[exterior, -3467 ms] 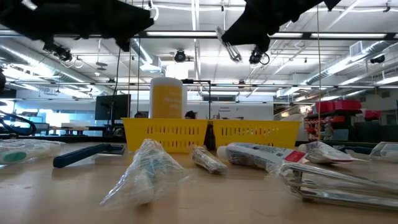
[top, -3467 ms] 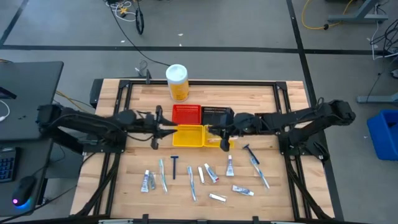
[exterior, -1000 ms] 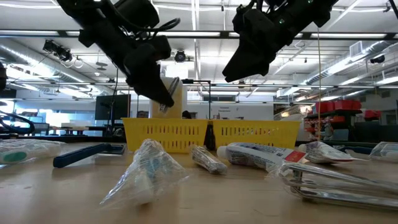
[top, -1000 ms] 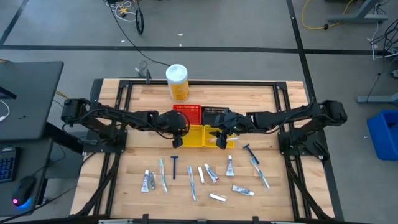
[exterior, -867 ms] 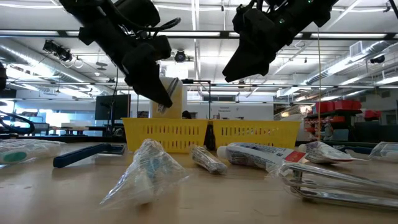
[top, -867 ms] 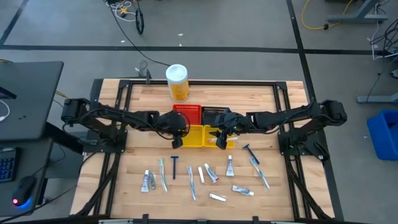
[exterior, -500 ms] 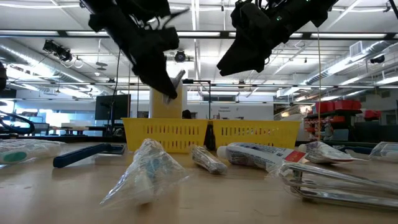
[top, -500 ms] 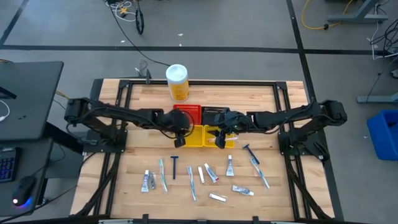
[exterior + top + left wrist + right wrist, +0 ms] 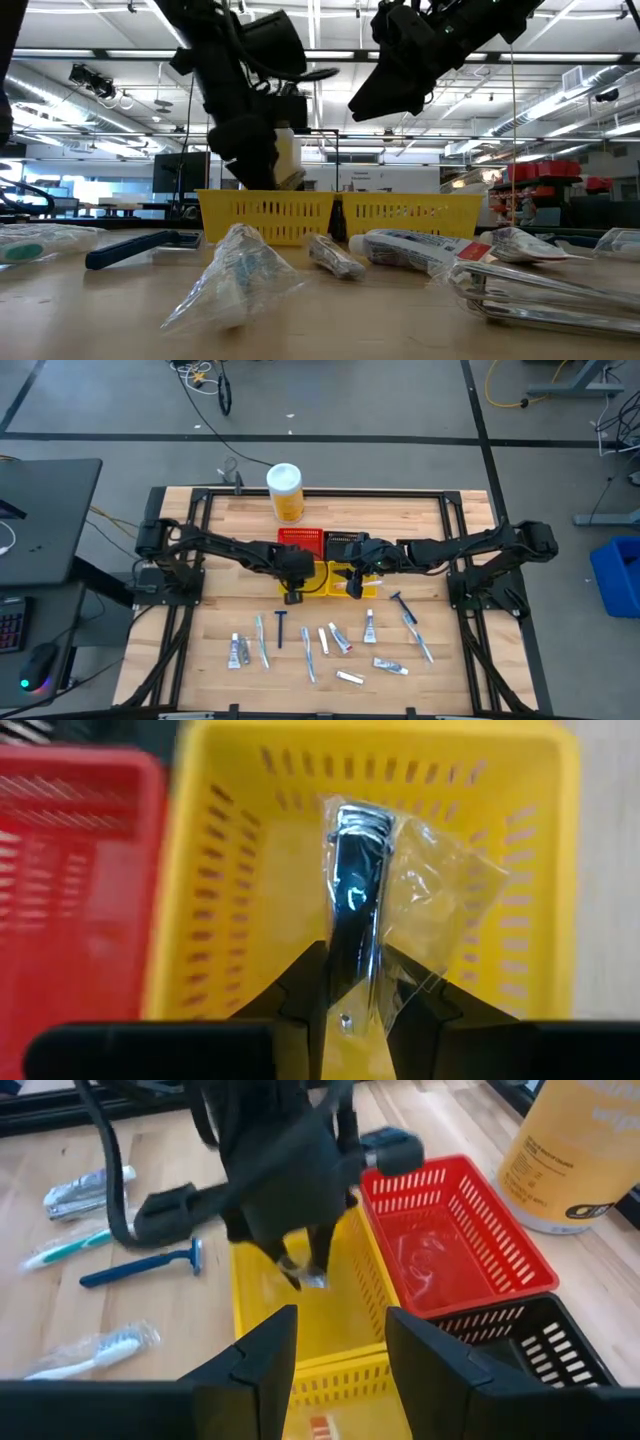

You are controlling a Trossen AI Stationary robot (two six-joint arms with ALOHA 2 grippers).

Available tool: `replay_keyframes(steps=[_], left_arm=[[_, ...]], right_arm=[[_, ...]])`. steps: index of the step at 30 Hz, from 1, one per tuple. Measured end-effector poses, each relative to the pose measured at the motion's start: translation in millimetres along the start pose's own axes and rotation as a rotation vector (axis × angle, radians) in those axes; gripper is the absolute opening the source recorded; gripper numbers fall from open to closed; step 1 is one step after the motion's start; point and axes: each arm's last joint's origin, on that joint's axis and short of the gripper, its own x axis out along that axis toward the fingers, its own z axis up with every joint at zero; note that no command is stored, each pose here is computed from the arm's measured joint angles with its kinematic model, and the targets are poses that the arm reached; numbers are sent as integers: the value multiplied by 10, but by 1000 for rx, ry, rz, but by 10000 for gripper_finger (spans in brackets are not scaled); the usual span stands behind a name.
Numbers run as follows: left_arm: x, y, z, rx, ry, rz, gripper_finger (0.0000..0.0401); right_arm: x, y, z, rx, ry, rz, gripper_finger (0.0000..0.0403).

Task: Pick & Place Travel size toiletries
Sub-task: Put the silver nail cutter into the left yellow bin, then put the white toothpaste into the black bin

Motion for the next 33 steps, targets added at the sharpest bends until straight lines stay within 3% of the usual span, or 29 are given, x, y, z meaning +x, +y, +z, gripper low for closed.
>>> replay_keyframes(steps=[10, 18, 25, 33], left_arm=[[49, -20, -38, 22, 42, -7, 149], [-36, -29, 78, 25, 34, -9, 168], [-304, -50, 264, 16, 97, -117, 161], [-764, -108, 295, 40, -46, -84, 162]], right_arm=[[-1, -3, -37, -6, 39, 6, 163], [-12, 78, -70, 0, 81, 132, 196], [-71, 352, -133, 40, 113, 231, 211], [-159, 623, -255, 107, 192, 274, 203]])
